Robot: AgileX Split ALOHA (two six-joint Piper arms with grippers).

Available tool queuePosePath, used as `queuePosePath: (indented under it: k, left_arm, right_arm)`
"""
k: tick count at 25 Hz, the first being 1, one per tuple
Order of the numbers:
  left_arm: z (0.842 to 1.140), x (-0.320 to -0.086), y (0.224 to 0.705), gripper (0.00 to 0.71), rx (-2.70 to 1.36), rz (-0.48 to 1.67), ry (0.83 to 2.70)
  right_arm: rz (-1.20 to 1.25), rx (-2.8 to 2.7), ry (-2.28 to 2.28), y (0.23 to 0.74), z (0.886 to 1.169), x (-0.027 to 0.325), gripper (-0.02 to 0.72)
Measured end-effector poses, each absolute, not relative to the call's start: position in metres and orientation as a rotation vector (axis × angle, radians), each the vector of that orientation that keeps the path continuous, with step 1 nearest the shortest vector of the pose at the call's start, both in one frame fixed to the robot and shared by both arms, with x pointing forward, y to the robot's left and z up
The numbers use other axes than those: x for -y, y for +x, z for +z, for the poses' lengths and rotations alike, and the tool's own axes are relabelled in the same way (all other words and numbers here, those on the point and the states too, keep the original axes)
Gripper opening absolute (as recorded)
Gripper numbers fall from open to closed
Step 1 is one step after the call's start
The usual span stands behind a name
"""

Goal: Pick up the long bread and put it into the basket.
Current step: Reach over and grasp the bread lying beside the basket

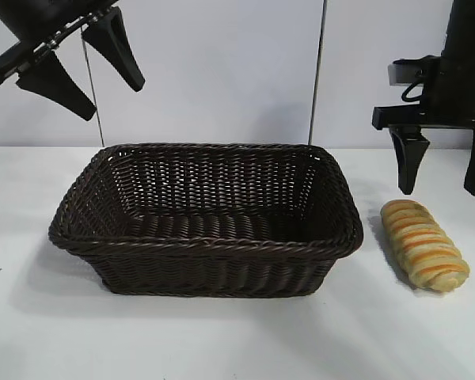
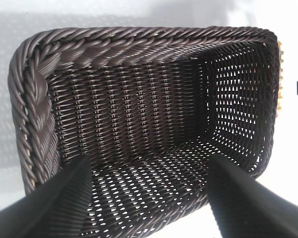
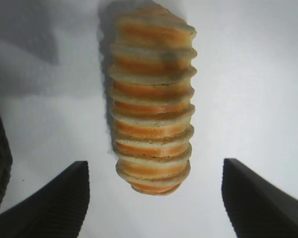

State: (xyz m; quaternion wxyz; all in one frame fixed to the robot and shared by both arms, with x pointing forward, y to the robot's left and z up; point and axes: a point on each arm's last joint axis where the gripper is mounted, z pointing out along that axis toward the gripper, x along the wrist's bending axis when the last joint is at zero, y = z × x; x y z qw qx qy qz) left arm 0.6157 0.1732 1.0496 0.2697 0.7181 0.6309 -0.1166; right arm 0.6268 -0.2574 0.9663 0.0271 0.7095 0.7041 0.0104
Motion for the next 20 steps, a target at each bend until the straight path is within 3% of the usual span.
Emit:
queuePosePath:
  k: [20]
  left_arm:
    - [1.050, -0.173, 0.616, 0.484, -1.701, -0.314, 1.935]
  right_arm:
    - [0.015, -2.185, 2.167, 0.638, 0.913, 0.257, 0.538]
